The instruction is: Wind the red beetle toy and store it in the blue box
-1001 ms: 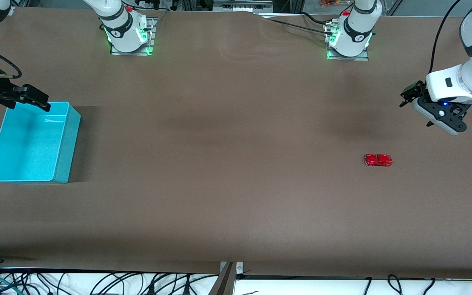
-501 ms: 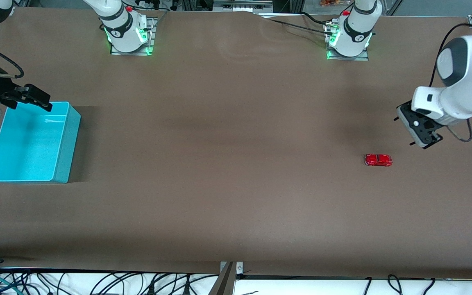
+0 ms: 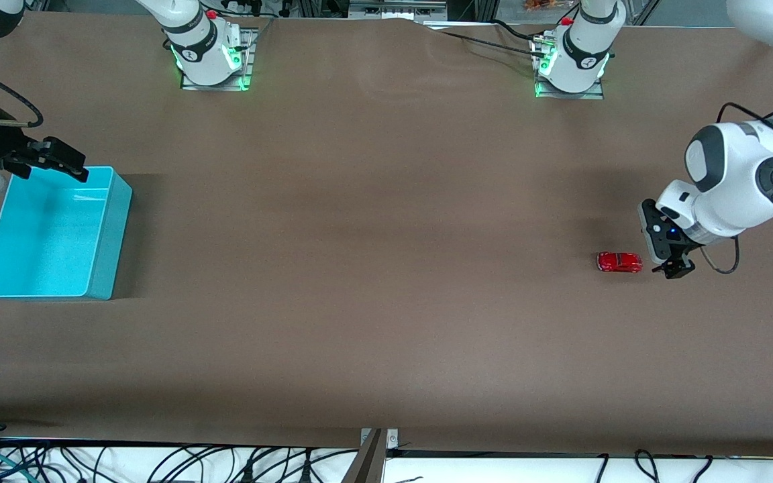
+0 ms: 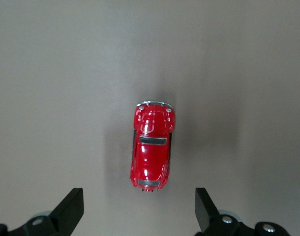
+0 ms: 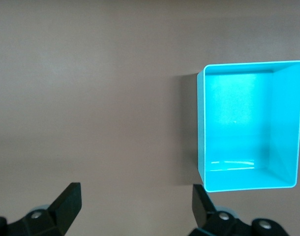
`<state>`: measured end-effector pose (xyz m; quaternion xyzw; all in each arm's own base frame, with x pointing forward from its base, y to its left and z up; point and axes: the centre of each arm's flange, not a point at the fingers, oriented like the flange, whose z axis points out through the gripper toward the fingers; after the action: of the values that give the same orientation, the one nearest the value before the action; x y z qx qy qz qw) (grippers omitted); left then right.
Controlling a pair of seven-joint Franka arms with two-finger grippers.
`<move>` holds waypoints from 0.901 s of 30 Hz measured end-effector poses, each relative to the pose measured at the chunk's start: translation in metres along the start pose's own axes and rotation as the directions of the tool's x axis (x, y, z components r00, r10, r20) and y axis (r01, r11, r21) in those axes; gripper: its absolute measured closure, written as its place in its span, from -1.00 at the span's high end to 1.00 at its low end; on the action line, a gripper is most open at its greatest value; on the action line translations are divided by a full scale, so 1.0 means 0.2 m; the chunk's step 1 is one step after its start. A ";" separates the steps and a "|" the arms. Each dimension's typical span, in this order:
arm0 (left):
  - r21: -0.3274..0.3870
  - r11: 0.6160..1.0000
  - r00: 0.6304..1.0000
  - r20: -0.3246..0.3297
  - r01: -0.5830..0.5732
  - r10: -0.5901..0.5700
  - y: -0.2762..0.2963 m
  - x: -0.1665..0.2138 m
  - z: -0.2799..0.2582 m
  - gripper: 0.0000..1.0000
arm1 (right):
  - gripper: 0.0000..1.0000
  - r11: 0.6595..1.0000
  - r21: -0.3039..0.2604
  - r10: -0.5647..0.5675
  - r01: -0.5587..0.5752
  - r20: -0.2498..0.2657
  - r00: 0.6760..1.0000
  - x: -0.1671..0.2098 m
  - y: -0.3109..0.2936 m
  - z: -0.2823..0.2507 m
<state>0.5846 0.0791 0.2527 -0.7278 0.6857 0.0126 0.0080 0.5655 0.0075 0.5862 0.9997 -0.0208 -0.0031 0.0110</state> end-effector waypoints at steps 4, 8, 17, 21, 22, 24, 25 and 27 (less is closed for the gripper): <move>-0.013 1.000 1.000 0.001 -0.014 0.014 0.00 0.00 0.11 1.00 | 1.00 1.000 0.000 0.000 0.000 0.000 1.000 0.00 0.00 0.00; -0.010 0.999 0.999 0.006 -0.034 0.035 0.00 0.01 0.18 1.00 | 1.00 1.000 0.000 0.000 0.000 0.000 1.000 0.00 0.00 0.00; -0.021 0.999 0.999 0.002 -0.048 0.048 0.01 0.02 0.30 1.00 | 1.00 1.000 0.000 0.000 0.000 0.000 1.000 0.00 0.00 0.00; -0.035 0.998 0.999 -0.001 -0.050 0.050 0.02 0.02 0.34 0.97 | 1.00 1.000 0.000 0.000 0.000 0.000 1.000 0.00 0.00 0.00; -0.038 0.998 0.999 -0.002 -0.052 0.051 0.03 0.03 0.35 0.97 | 1.00 1.000 0.000 0.000 0.000 0.000 1.000 0.00 0.00 0.00; -0.041 0.998 0.999 -0.003 -0.054 0.054 0.03 0.04 0.36 0.95 | 1.00 1.000 0.000 0.000 0.000 0.000 1.000 0.00 0.00 0.00; -0.042 0.998 0.998 -0.003 -0.055 0.055 0.03 0.04 0.36 0.95 | 1.00 1.000 0.000 0.000 0.000 0.000 1.000 0.00 0.00 0.00; -0.043 0.997 0.998 -0.004 -0.058 0.058 0.03 0.05 0.36 0.84 | 1.00 1.000 0.000 0.000 0.000 0.000 1.000 0.00 0.00 0.00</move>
<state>0.5784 0.0713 0.1800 -0.7077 0.7060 0.0264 -0.0089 0.5655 0.0076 0.5863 0.9997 -0.0208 -0.0030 0.0110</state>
